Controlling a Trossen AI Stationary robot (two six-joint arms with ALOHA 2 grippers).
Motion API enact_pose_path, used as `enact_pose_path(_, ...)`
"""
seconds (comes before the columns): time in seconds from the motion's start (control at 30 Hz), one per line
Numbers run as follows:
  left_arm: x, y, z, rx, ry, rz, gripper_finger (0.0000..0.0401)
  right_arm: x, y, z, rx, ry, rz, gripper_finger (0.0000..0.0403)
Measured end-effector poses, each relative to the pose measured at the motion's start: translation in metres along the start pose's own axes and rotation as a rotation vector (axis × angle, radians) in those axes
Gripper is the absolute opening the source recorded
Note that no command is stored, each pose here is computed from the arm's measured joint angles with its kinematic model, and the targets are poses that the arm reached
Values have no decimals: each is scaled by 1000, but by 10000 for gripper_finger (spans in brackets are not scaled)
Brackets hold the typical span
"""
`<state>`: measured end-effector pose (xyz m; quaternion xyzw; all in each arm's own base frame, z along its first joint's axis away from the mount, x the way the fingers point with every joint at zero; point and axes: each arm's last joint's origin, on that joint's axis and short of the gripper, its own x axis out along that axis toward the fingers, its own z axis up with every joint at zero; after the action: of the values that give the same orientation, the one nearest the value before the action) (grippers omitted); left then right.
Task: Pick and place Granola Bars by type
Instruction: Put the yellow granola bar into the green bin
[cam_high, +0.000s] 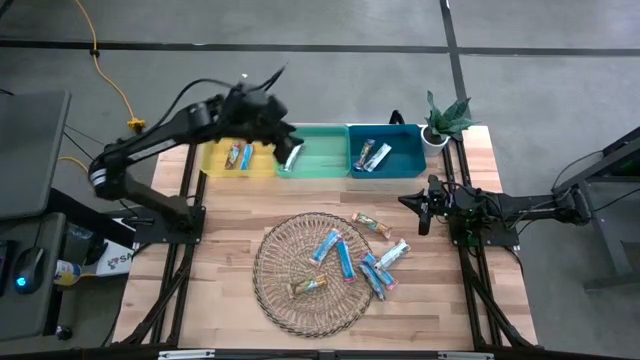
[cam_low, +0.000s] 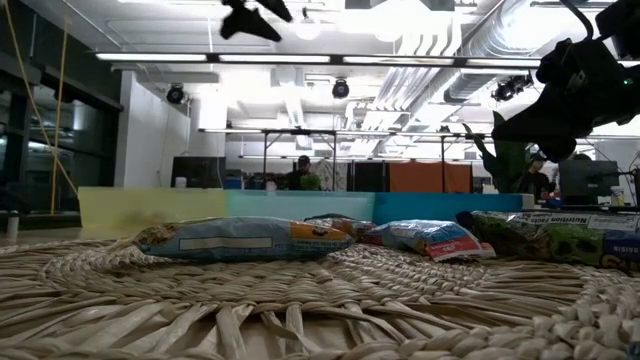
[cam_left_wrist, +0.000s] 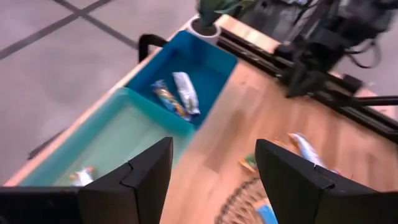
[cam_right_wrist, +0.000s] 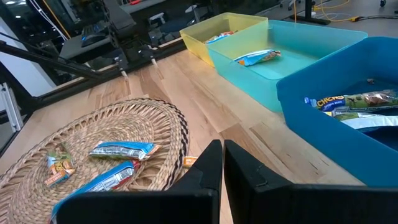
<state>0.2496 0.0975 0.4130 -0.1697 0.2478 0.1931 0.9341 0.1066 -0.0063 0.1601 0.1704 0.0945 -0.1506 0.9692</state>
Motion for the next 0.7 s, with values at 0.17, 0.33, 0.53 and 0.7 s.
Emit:
enact_pose_path(0.17,-29,-16,-43,-51,-58,-116,225,0,0,0,0,0,0,0)
enact_pose_path(0.33,-49,-30,-90,-103,-70,-216,225,0,0,0,0,0,0,0)
enact_pose_path(0.53,-65,-44,-137,-94,-68,-316,225,0,0,0,0,0,0,0)
enact_pose_path(0.7,-77,-50,-163,-60,-95,-359,225,0,0,0,0,0,0,0)
